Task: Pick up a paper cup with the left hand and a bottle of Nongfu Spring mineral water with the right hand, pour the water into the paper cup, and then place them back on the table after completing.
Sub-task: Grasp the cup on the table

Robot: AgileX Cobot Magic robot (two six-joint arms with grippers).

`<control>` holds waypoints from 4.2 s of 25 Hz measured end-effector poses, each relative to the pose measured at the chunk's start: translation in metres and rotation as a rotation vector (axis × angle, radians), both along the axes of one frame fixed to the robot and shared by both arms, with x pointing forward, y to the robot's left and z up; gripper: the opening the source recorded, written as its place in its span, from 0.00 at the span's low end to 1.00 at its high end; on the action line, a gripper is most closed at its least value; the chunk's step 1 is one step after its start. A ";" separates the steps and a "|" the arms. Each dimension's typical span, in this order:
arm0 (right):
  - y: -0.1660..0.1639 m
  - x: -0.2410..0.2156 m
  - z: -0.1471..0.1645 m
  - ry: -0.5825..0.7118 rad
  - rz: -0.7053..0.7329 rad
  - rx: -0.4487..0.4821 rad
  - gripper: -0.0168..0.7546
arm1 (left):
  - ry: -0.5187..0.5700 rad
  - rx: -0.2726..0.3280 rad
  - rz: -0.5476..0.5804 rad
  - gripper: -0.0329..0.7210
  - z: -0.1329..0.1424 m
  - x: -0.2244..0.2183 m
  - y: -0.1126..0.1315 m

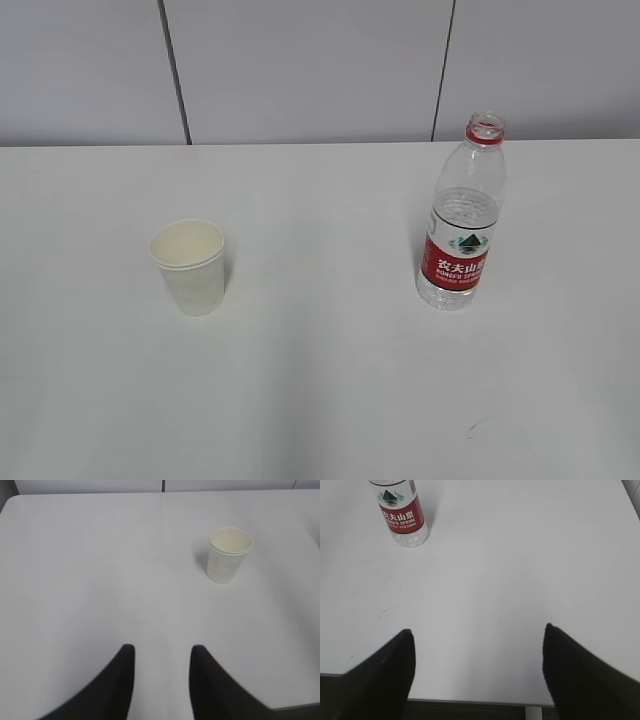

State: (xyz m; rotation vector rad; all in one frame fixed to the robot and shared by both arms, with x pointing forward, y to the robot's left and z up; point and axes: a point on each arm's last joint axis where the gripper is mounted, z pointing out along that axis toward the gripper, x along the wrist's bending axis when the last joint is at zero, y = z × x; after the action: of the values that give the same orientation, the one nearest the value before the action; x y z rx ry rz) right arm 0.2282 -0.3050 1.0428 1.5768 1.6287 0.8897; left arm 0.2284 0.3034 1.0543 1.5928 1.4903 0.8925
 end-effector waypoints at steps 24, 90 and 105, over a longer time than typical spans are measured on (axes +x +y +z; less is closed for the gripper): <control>0.009 0.070 0.045 -0.195 0.032 0.021 0.78 | -0.117 -0.013 -0.045 0.36 0.042 0.070 -0.010; 0.022 0.168 0.005 -0.522 0.092 0.033 0.78 | -0.103 -0.037 -0.417 0.83 -0.200 0.264 -0.115; 0.022 0.168 0.005 -0.522 0.092 0.033 0.78 | -0.149 -0.084 -0.389 0.82 -0.213 0.303 -0.130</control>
State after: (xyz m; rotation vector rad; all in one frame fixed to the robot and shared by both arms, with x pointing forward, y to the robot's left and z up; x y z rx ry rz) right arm 0.3959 -0.2833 1.0475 1.1637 1.3192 1.2587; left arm 0.5317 0.1733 0.8418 1.6402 1.0514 0.6982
